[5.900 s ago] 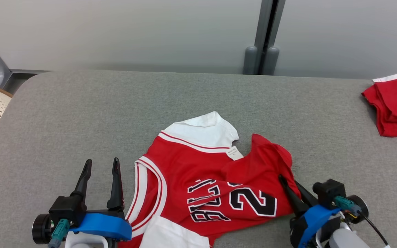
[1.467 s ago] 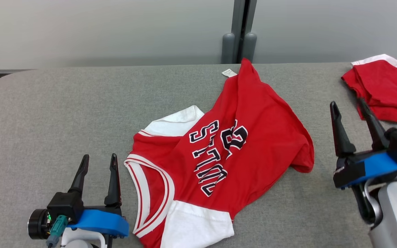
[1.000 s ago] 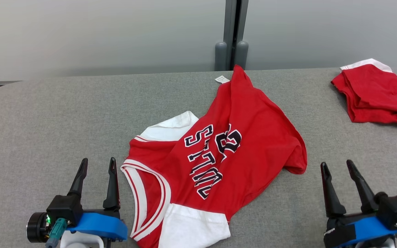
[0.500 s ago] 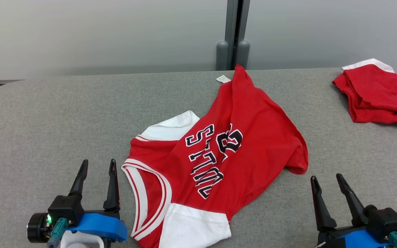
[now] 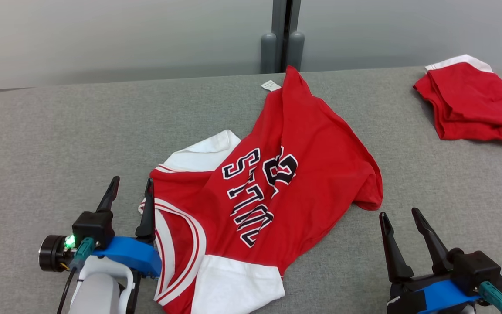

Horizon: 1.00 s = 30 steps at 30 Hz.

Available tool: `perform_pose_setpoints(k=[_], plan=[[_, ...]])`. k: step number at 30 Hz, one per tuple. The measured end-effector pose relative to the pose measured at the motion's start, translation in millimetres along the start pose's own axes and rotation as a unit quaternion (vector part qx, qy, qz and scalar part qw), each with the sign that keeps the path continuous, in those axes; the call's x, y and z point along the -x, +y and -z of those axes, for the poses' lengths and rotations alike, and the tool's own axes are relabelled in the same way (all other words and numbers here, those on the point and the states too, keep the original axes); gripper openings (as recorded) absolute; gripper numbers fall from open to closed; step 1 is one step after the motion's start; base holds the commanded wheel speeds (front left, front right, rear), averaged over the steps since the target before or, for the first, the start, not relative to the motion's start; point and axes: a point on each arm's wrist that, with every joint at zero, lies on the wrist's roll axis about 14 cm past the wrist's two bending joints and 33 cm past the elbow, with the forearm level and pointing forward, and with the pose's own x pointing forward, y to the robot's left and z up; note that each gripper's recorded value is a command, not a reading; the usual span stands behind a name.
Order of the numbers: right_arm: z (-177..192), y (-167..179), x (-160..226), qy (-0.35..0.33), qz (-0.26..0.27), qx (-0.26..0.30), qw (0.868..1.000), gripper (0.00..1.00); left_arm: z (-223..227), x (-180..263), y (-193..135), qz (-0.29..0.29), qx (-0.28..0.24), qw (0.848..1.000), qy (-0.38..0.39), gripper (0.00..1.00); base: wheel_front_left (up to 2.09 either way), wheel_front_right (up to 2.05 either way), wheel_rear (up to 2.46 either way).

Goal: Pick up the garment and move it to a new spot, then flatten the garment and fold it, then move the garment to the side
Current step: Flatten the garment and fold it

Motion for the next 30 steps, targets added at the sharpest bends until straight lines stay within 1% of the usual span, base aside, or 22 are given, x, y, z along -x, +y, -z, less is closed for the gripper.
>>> perform_pose_setpoints(k=[7,14,18,23,28,29,30], plan=[[6.4,-7.4,-2.8,0.009,0.011,-0.001,1.0,1.0,27.4,-19.6,-3.2,0.023,-0.019,0.998,0.052,1.0,0.0,0.0,0.0],[11.5,-11.5,-3.6,0.015,0.017,-0.002,1.0,1.0,63.2,-18.3,-1.0,0.035,-0.033,0.992,0.118,1.0,0.0,0.0,0.0],[11.0,-11.8,-4.9,0.014,0.018,-0.003,1.0,1.0,90.6,-5.9,-0.3,0.037,-0.031,0.985,0.167,1.0,0.0,0.0,0.0],[9.7,-10.4,-6.9,0.012,0.015,-0.004,1.0,1.0,95.4,-6.4,-3.1,0.036,-0.017,0.983,0.18,1.0,0.0,0.0,0.0],[7.8,-5.7,-8.3,0.008,0.008,-0.004,1.0,1.0,97.7,-5.9,-22.2,0.053,0.003,0.981,0.185,1.0,0.0,0.0,0.0],[7.8,-5.0,-8.6,0.008,0.007,-0.004,1.0,1.0,98.0,-6.3,-24.6,0.055,0.005,0.981,0.186,0.69,0.0,0.0,0.0],[7.8,-4.4,-9.1,0.008,0.006,-0.005,1.0,1.0,98.2,-7.0,-25.4,0.057,0.006,0.981,0.187,0.21,0.0,0.0,0.0]])
